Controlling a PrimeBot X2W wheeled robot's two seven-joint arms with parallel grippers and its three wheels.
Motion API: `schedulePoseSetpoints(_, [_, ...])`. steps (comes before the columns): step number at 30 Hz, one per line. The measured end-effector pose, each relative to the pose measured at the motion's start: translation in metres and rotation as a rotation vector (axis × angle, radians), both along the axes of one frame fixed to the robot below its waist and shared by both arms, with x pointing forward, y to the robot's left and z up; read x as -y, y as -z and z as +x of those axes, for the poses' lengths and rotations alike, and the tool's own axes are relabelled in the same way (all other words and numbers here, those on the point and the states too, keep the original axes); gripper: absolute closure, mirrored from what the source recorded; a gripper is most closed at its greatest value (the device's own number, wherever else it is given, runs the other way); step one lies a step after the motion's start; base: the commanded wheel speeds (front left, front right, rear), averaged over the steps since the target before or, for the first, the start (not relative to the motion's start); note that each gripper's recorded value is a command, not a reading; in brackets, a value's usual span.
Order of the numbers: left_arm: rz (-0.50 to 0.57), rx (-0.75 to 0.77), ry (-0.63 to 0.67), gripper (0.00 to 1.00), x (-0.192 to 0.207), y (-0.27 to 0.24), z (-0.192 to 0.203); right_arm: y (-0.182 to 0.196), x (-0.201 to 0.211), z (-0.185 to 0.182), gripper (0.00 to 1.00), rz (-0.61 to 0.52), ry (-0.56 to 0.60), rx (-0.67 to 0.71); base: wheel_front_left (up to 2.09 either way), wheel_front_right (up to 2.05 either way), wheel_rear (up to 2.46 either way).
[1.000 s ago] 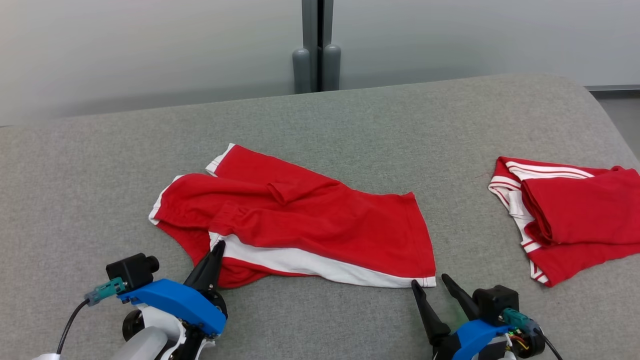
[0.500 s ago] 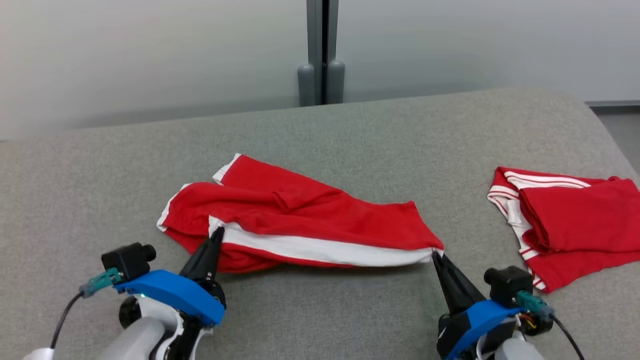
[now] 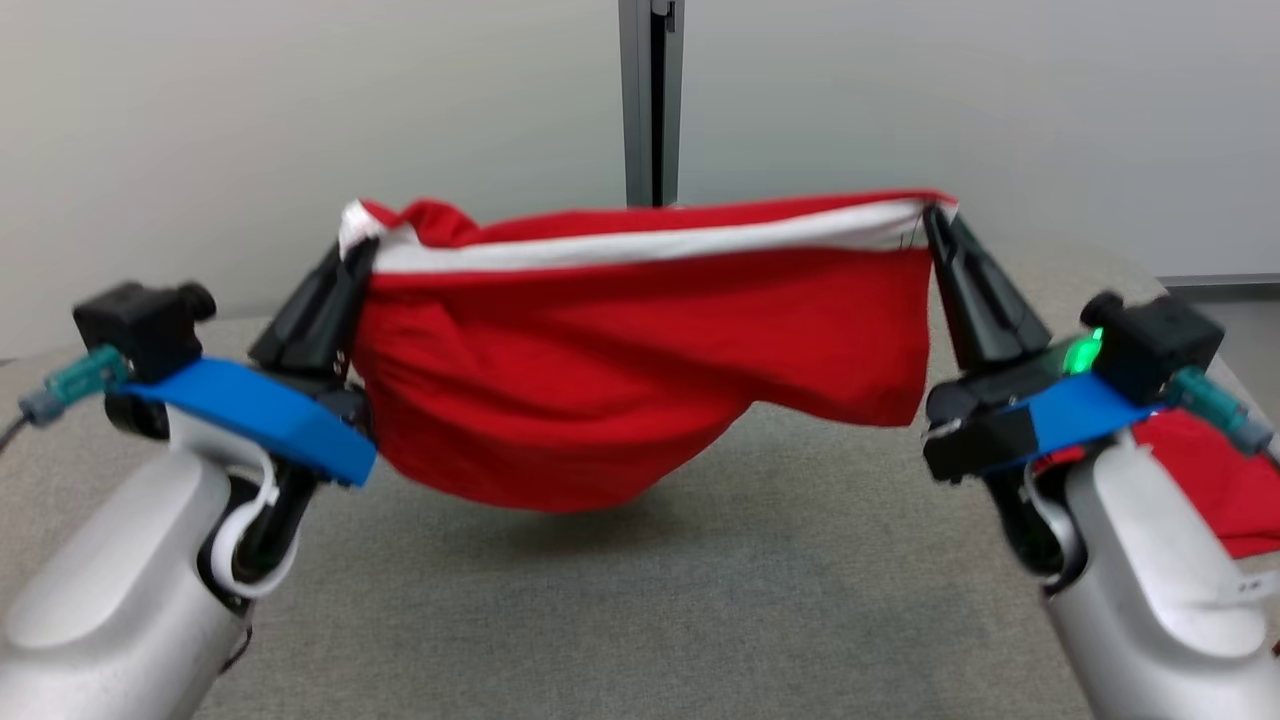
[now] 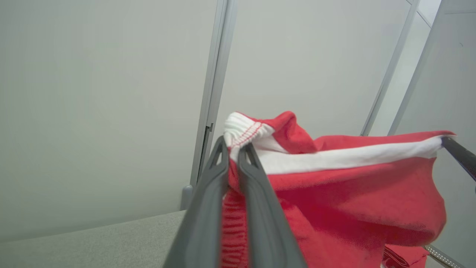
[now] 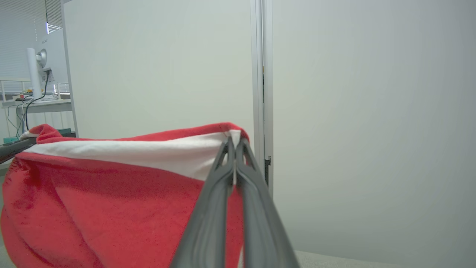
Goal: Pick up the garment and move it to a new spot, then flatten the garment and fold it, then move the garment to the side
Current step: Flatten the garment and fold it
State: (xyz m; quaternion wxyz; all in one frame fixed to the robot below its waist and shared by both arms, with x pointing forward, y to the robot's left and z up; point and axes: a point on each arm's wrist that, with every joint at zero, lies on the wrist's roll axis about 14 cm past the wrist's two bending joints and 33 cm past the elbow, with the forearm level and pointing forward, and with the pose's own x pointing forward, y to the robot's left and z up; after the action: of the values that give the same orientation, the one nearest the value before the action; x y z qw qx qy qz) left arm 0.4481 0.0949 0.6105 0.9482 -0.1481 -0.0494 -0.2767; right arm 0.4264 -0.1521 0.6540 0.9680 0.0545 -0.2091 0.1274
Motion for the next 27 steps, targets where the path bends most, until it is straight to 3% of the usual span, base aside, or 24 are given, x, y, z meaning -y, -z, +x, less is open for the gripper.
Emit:
schedulePoseSetpoints(10, [0.025, 0.013, -0.054, 1.0, 0.023, -0.014, 0.076, -0.02, 0.015, 0.076, 1.0, -0.121, 0.033, 0.017, 0.0, 0.0, 0.0])
schedulePoseSetpoints(14, [0.0, 0.119, -0.124, 1.0, 0.024, -0.04, 0.114, -0.043, 0.021, 0.112, 1.0, -0.167, 0.066, 0.076, 0.0, 0.0, 0.0])
schedulePoseSetpoints(20, [-0.033, 0.172, -0.19, 1.0, 0.017, -0.051, 0.133, -0.055, 0.012, 0.136, 1.0, -0.141, 0.069, 0.127, 0.0, 0.0, 0.0])
schedulePoseSetpoints(23, [-0.052, 0.13, -0.223, 1.0, 0.007, -0.03, 0.124, -0.034, 0.001, 0.129, 1.0, -0.138, 0.042, 0.087, 0.0, 0.0, 0.0])
schedulePoseSetpoints(27, [-0.09, -0.051, -0.274, 1.0, -0.003, 0.044, 0.089, 0.034, -0.009, 0.106, 1.0, -0.131, -0.002, -0.081, 0.0, 0.0, 0.0])
